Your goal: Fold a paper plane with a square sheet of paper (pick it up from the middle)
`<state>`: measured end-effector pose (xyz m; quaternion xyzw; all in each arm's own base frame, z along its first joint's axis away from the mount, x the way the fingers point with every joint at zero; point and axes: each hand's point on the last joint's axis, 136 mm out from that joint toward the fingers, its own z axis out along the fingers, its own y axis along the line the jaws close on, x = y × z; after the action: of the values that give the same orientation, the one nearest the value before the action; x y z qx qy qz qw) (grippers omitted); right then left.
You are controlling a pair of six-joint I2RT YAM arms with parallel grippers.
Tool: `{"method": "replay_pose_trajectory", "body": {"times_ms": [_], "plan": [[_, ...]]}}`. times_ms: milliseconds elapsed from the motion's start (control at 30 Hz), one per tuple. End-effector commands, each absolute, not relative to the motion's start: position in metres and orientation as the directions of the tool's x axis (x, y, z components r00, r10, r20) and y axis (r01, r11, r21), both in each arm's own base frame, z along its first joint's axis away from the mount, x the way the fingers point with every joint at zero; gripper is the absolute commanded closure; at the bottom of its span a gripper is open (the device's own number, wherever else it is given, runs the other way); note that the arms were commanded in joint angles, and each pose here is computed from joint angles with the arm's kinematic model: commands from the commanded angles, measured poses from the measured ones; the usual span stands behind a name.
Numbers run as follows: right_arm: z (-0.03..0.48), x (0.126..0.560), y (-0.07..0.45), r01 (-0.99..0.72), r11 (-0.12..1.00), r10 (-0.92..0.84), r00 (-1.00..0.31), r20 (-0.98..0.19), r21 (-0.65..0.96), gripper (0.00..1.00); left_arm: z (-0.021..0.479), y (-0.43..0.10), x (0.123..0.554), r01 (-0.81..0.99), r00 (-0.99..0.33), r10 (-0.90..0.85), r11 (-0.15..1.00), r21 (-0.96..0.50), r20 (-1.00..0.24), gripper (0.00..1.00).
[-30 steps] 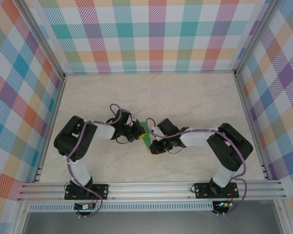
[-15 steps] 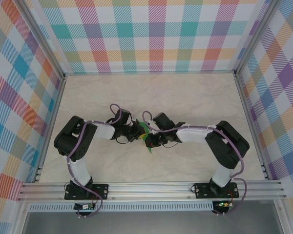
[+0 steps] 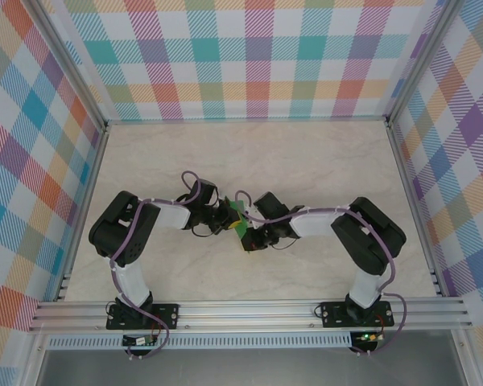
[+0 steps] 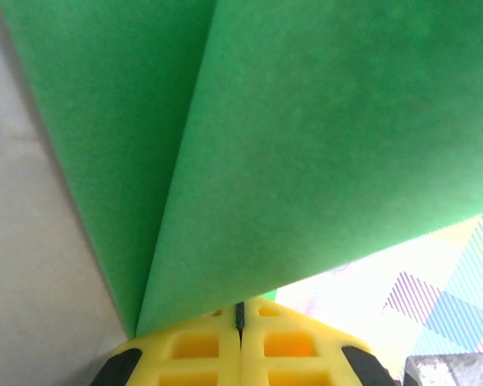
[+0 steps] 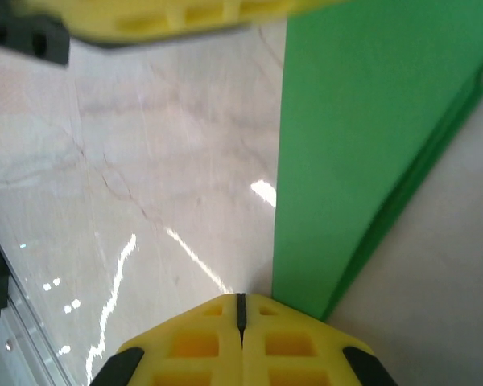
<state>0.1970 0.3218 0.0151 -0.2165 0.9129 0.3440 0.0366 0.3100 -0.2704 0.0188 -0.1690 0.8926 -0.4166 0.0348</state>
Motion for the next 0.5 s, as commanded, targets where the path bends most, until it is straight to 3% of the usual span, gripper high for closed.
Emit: {"method": "replay_pose_trajectory", "body": {"times_ms": [0, 167, 467], "plan": [[-0.004, 0.148, 0.285, -0.383, 0.707, -0.442, -0.896, -0.052, 0.594, 1.00, -0.032, -0.238, 0.286, -0.406, -0.903, -0.407, 0.707, -0.579, 0.137, 0.96], [-0.006, 0.143, 0.274, -0.369, 0.731, -0.418, -0.907, -0.051, 0.574, 1.00, -0.031, -0.242, 0.288, -0.402, -0.905, -0.402, 0.695, -0.596, 0.141, 0.96], [0.053, 0.201, 0.311, -0.437, 0.673, -0.323, -0.899, -0.294, 0.597, 1.00, -0.004, -0.261, 0.299, -0.311, -0.936, -0.336, 0.647, -0.696, 0.105, 0.93]]}}
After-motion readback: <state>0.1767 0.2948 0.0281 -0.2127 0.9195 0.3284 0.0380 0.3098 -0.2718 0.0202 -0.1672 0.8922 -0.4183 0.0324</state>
